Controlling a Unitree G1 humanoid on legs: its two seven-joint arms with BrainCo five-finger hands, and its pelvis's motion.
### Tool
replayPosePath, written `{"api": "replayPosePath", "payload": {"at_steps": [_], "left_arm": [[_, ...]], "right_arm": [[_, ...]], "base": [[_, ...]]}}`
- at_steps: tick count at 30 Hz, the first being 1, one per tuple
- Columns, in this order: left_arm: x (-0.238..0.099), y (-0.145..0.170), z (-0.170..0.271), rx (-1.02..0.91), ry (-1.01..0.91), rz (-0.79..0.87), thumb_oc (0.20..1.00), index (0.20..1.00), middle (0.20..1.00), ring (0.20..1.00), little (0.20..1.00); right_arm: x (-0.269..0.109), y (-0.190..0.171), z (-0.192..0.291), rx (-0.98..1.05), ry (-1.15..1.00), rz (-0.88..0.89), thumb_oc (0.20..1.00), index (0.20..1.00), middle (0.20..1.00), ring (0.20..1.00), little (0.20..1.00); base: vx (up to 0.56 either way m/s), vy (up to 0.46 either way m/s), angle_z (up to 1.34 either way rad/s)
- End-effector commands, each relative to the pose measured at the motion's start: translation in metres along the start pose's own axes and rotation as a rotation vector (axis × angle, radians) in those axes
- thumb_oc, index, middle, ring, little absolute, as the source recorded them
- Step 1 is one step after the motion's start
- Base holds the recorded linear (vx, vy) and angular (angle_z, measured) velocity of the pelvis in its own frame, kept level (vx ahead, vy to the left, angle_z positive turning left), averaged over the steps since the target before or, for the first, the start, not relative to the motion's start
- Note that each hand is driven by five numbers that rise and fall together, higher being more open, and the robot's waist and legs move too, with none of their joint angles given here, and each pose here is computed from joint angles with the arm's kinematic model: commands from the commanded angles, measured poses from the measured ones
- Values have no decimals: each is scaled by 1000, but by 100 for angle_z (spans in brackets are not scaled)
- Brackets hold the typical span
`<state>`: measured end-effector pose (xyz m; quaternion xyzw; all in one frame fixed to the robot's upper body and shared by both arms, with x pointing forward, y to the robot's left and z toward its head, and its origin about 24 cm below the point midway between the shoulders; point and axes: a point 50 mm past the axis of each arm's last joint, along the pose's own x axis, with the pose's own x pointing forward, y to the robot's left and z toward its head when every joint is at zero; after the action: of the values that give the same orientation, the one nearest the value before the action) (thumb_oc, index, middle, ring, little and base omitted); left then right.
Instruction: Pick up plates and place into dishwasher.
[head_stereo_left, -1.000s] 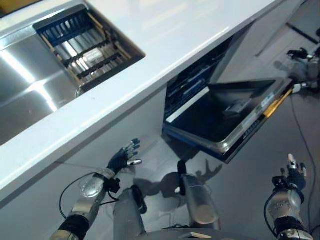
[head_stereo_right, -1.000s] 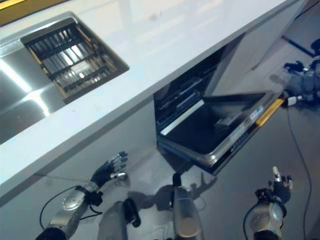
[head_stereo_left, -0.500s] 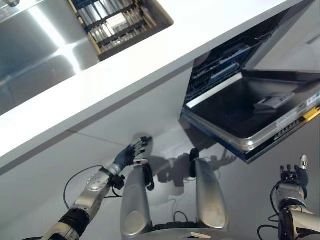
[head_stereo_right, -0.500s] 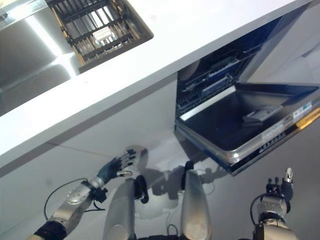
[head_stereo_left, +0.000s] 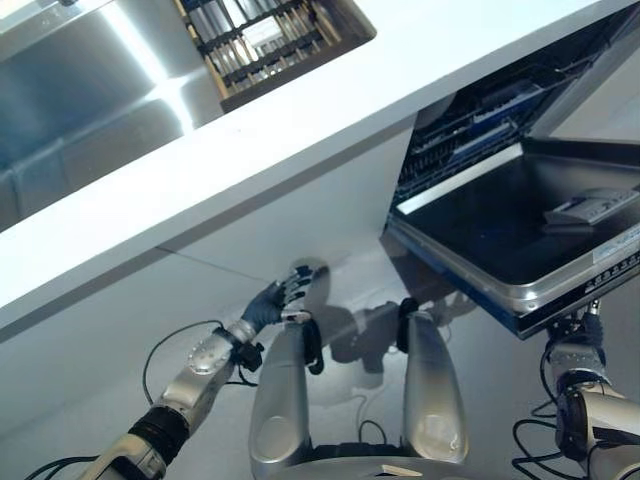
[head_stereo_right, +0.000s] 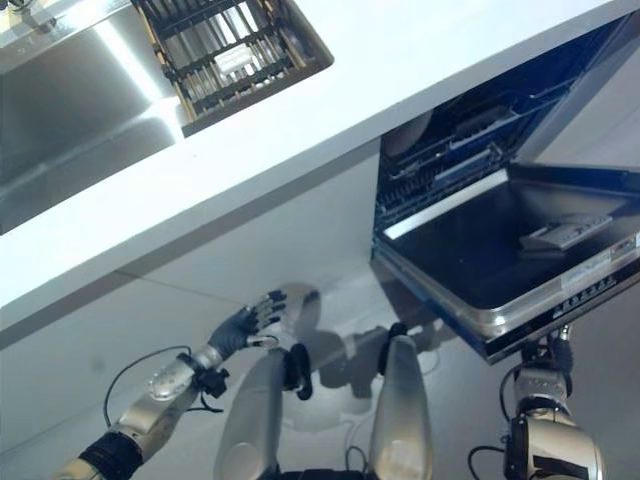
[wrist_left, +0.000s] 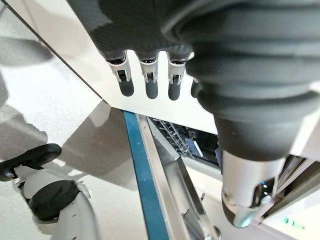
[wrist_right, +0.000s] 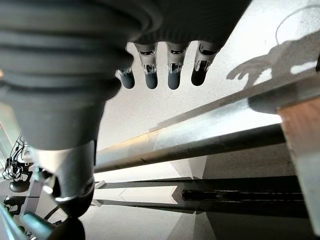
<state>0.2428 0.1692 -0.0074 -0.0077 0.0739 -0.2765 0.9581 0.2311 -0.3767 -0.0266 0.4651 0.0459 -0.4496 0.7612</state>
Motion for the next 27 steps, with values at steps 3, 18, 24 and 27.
{"api": "replayPosePath", "payload": {"at_steps": [3, 18, 24, 27], "left_arm": [[1, -17, 15, -19, -98, -56, 1000, 1000, 1000, 1000, 1000], [-9, -11, 18, -1, -71, -60, 1000, 1000, 1000, 1000, 1000], [-18, -11, 12, -9, -58, -57, 1000, 1000, 1000, 1000, 1000], [-21, -11, 10, -18, -47, -56, 1000, 1000, 1000, 1000, 1000]], "right_arm": [[4, 38, 7, -254, -28, 82, 1000, 1000, 1000, 1000, 1000], [-1, 121, 28, -239, -115, 284, 1000, 1000, 1000, 1000, 1000], [-3, 139, 43, -295, -150, 282, 1000, 1000, 1000, 1000, 1000], [-5, 149, 46, -345, -176, 300, 1000, 1000, 1000, 1000, 1000]], "base": [[11, 4, 4], [23, -18, 9], [67, -7, 5], [92, -10, 18]]}}
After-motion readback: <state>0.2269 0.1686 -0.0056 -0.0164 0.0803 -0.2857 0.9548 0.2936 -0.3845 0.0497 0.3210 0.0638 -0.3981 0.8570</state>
